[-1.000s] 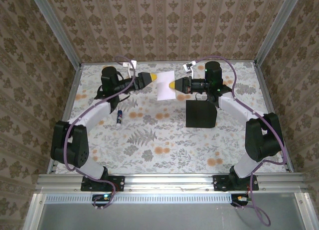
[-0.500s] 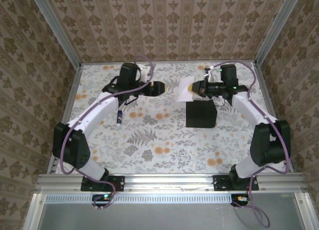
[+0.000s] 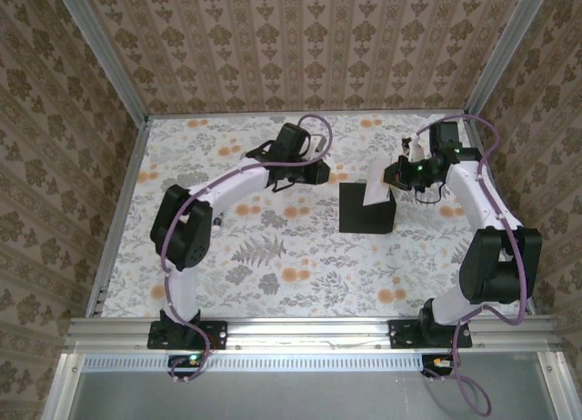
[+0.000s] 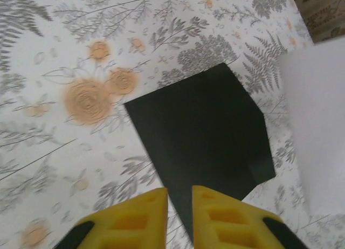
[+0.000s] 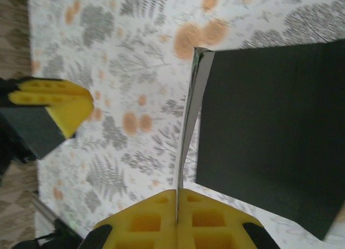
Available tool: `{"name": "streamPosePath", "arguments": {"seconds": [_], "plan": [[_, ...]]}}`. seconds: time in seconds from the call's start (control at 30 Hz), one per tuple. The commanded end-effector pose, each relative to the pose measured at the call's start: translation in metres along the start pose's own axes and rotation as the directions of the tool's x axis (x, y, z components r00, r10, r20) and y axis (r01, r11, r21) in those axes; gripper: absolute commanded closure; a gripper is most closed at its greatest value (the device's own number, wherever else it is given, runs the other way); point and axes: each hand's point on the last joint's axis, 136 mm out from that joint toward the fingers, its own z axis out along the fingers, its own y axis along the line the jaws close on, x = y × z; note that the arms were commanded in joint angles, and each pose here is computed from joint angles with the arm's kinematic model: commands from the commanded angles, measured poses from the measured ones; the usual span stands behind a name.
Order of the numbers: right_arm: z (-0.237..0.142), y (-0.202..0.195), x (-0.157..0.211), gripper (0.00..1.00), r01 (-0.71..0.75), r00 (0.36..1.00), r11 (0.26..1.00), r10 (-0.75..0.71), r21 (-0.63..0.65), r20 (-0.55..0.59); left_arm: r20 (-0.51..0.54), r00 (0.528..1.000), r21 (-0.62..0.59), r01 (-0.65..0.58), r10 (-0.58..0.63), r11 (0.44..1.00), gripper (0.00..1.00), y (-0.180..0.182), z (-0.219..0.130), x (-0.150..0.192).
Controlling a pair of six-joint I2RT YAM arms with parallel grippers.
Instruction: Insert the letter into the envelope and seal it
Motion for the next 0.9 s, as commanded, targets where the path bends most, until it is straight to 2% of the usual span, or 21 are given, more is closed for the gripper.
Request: {"name": "streamPosePath", "arguments": {"seconds": [0.0,0.1,0.57,0.87], "plan": [[0.002,-0.033,0.015,1.0,0.049,0.996,0.985,-0.034,0.166,-0.087,0.01,1.0,0.036,0.006,-0.007,0.999,0.91,-0.011,0.015,-0.01],[0.005,-0.049,0.021,1.0,0.078,0.991,0.97,-0.05,0.229,-0.128,-0.008,1.0,0.042,0.007,-0.006,0.999,1.0,-0.012,0.031,-0.006],[0.03,-0.091,0.022,1.0,0.118,0.981,0.952,-0.067,0.283,-0.182,-0.089,0.996,0.056,0.023,-0.018,0.998,1.0,-0.008,0.081,0.016],[0.036,-0.093,0.016,1.0,0.139,0.974,0.959,-0.087,0.248,-0.21,-0.12,0.993,0.047,0.027,-0.021,0.999,1.0,0.002,0.101,0.027]]}}
